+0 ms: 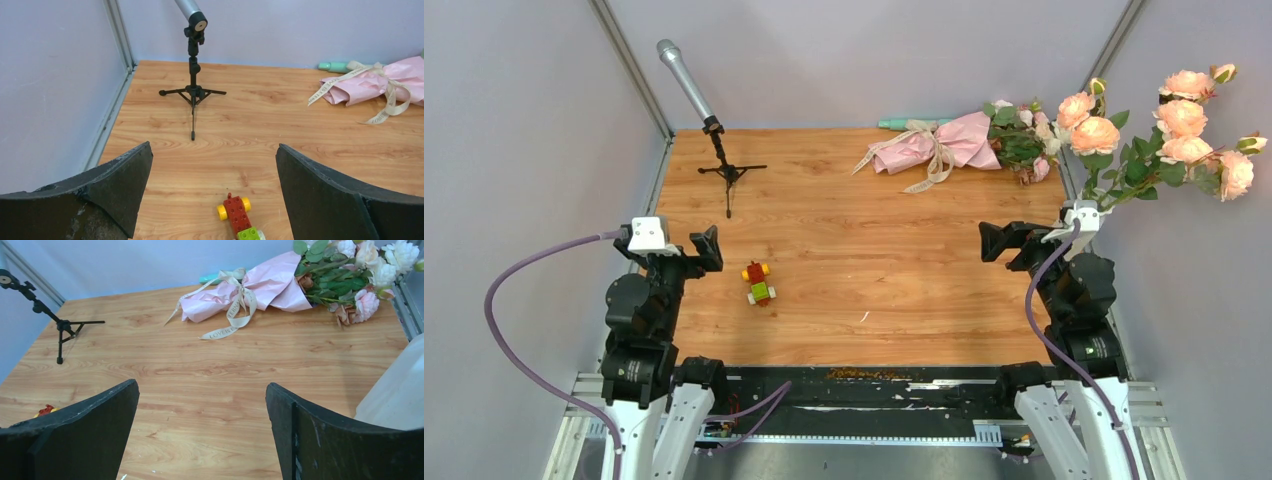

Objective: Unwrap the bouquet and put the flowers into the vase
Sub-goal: Move the fake flower to the center of the board.

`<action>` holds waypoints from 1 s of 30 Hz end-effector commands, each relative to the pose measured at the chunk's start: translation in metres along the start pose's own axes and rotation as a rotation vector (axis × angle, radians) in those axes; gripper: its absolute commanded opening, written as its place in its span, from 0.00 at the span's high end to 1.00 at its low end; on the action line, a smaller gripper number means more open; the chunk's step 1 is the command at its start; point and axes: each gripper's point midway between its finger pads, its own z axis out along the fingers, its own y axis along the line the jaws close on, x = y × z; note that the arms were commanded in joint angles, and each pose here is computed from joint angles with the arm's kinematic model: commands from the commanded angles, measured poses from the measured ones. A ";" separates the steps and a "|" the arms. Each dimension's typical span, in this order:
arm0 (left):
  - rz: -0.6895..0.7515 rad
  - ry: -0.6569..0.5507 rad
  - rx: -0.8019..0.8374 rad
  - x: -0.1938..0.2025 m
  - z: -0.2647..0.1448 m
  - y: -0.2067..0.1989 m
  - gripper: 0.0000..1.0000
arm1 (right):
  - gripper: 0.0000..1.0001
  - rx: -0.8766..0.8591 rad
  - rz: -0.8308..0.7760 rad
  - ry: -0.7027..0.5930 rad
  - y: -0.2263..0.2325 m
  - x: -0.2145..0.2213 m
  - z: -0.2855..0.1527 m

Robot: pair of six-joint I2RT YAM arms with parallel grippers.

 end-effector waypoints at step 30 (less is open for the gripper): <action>0.059 0.292 0.090 0.073 0.039 -0.018 0.00 | 0.12 0.166 0.807 0.260 -0.001 0.117 0.095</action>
